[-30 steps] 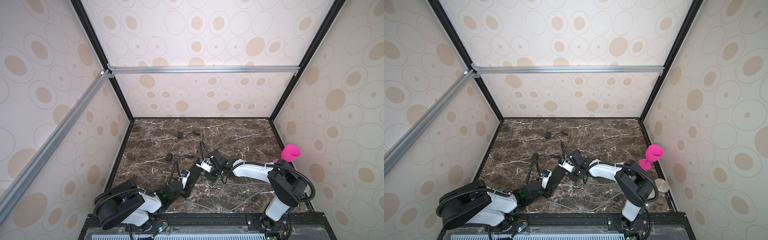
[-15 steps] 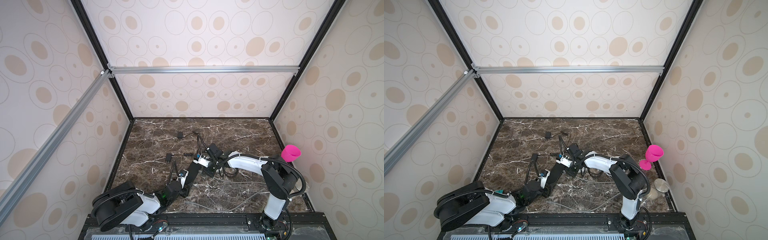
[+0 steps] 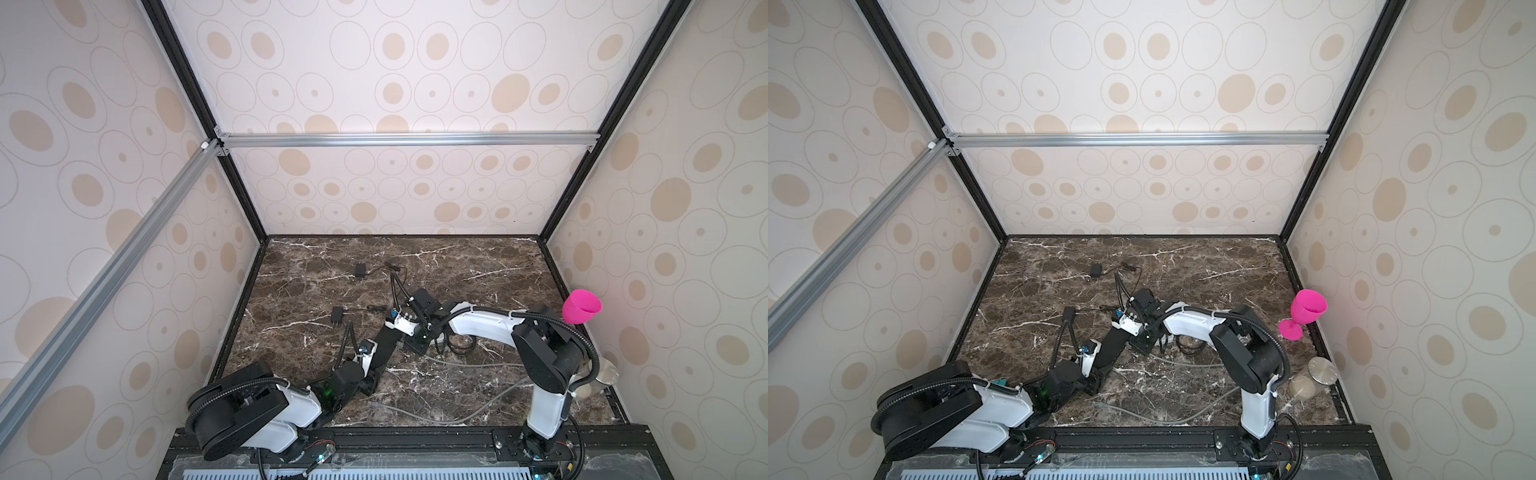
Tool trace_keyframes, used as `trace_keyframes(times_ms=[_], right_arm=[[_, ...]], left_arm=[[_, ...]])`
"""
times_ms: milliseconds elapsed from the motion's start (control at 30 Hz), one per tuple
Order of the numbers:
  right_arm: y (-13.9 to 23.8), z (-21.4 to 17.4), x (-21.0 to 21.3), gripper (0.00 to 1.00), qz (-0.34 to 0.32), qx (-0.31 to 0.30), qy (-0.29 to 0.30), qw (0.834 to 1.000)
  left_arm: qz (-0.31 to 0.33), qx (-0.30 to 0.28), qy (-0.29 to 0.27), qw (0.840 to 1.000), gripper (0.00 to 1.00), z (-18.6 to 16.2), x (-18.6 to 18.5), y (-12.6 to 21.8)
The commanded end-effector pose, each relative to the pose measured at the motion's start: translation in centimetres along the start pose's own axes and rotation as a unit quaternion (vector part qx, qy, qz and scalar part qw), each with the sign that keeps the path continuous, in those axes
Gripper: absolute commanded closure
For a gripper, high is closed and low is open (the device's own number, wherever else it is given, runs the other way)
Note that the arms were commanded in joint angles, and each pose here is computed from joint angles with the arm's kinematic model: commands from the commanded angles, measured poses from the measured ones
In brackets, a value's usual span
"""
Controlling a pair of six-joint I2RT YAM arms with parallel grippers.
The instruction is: Insert the plug into the switch port
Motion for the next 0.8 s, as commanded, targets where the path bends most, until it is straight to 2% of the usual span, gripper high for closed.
trace_keyframes(times_ms=[0,100,267,367,567,767], right_arm=[[6.2,8.8,-4.8,1.0,-0.132,-0.155,0.035,0.978],[6.1,9.1,-5.1,1.0,-0.135,-0.157,0.039,0.978],[1.7,6.6,-4.9,1.0,-0.098,-0.096,0.012,0.99],[-0.4,5.0,-4.6,1.0,-0.089,-0.088,-0.001,0.992],[-0.6,4.1,-4.5,0.99,-0.097,-0.087,-0.013,0.991],[1.3,2.1,-4.9,0.76,-0.144,-0.064,-0.041,0.987]], left_arm=[[-0.143,0.061,-0.039,0.987,1.0,-2.3,-4.8,0.8],[-0.143,0.063,-0.037,0.987,1.0,-2.5,-4.8,0.8],[-0.142,0.061,-0.037,0.987,1.0,-2.3,-4.8,0.9],[-0.143,0.06,-0.038,0.987,1.0,-2.2,-4.8,0.9],[-0.12,0.072,-0.036,0.99,1.0,-2.9,-4.1,0.5],[-0.07,0.083,-0.027,0.994,1.0,-3.9,-2.3,0.1]])
Point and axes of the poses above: each gripper's point midway between its finger pads, its own y axis back along the fingers, its own x axis along the line the jaws close on, z = x × y, the point moved 2 cm from there along y, back along the fingers, and after that the axes turned 7 degrees about y, right-handed, at the moved point
